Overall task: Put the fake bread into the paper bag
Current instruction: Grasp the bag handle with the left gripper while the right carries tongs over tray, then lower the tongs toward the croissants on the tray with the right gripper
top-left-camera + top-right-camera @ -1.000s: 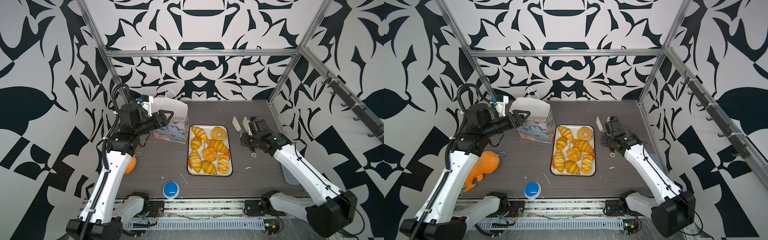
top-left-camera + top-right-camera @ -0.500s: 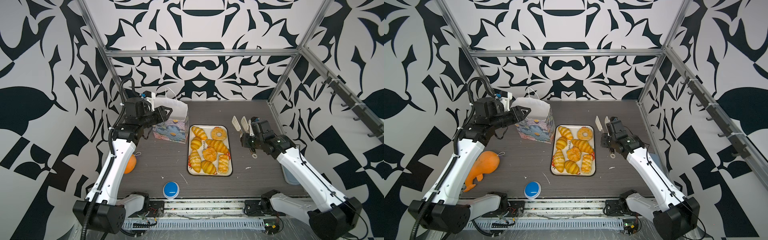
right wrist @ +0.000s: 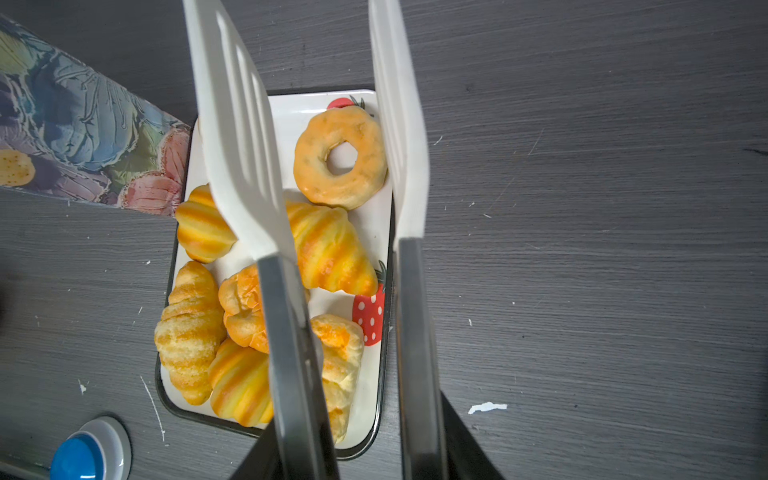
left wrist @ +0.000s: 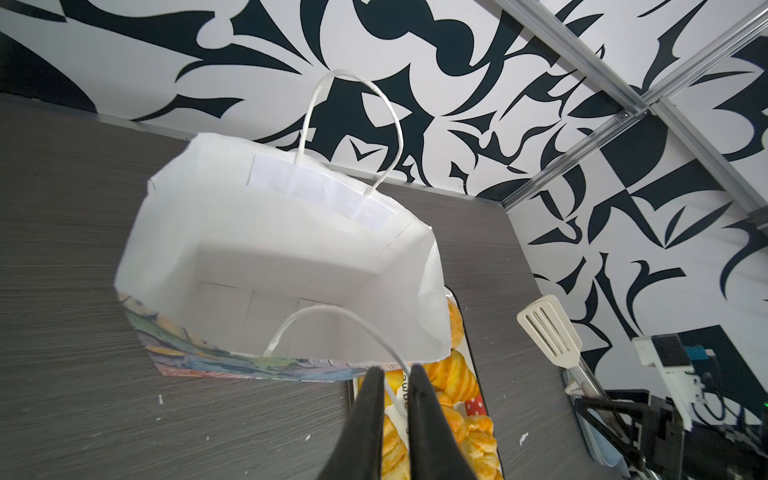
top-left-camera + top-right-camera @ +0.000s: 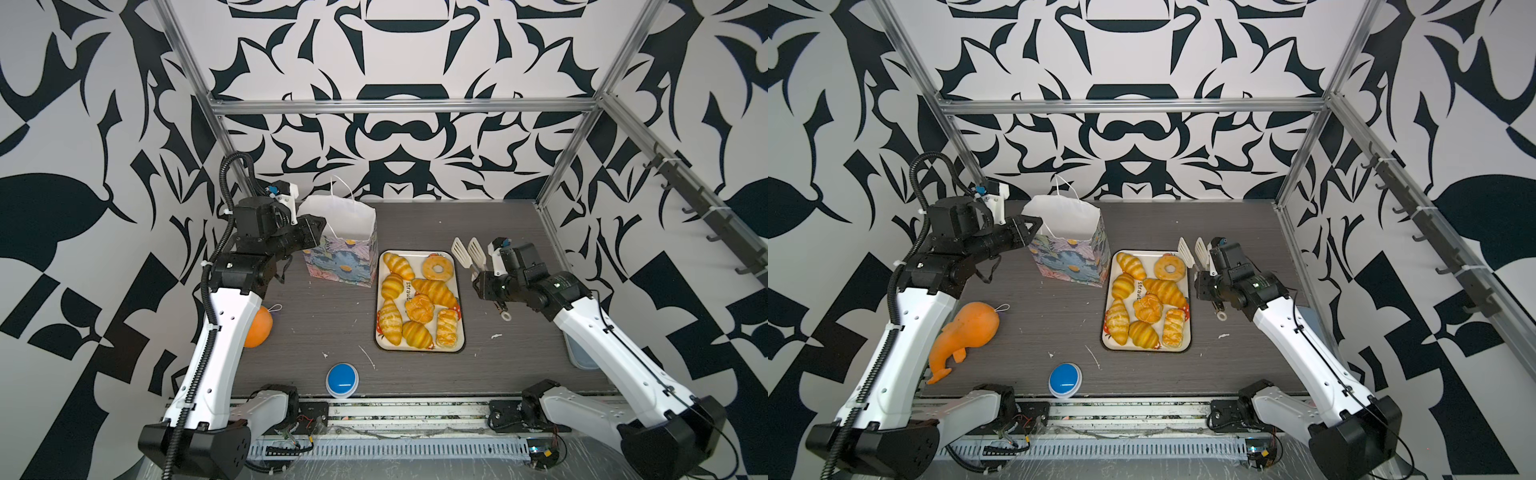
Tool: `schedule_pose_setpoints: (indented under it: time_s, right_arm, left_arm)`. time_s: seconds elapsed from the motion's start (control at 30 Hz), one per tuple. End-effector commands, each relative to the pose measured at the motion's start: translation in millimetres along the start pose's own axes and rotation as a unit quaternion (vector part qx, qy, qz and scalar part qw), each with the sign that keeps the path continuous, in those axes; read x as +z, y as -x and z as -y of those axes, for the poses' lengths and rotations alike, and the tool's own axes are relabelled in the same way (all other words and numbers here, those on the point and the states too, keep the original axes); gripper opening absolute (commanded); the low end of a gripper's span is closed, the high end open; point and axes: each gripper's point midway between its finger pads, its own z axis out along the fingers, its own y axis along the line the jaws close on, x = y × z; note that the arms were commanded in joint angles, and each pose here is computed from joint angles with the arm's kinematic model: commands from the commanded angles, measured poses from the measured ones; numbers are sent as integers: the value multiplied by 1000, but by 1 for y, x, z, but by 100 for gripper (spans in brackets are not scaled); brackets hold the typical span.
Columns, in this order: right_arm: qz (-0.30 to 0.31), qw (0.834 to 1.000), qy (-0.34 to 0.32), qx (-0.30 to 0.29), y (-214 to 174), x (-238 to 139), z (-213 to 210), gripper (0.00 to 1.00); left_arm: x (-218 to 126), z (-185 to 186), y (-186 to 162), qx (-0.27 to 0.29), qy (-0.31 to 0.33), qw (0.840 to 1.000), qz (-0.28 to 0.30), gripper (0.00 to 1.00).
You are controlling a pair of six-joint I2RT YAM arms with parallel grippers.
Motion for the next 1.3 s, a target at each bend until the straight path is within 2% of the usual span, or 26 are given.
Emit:
schedule_pose_setpoints:
  time_s: [0.0,0.1,0.2,0.3,0.57,0.87,1.13,1.27]
  right_arm:
    - [10,1000,26,-13,8,-7,-14,46]
    - [-3,999,34,-19,3,-5,-21,46]
    - [-12,999,34,-28,-1,-2,-26,46]
    - [-14,999,33,-30,-3,0,-29,46]
    - [-10,999,37,-31,0,-1,-35,46]
    - [-11,998,42,-40,-2,1,-43,46]
    - [-13,998,40,-36,-8,5,-43,46]
    - [-10,998,42,-37,-6,4,-45,46]
  left_arm:
    - [-9,-5,-3,18,15,1000,10,18]
    - [-8,-3,-3,17,9,1000,12,19]
    - [-4,3,-3,8,-14,1000,9,40]
    - [2,7,-3,-3,-29,1000,-1,49]
    - [15,2,-3,-21,-22,999,-20,51]
    - [30,21,1,-36,-97,995,-16,45]
    - [30,1,-9,-31,-43,998,-26,18]
    - [28,-8,-15,-23,-16,999,-37,11]
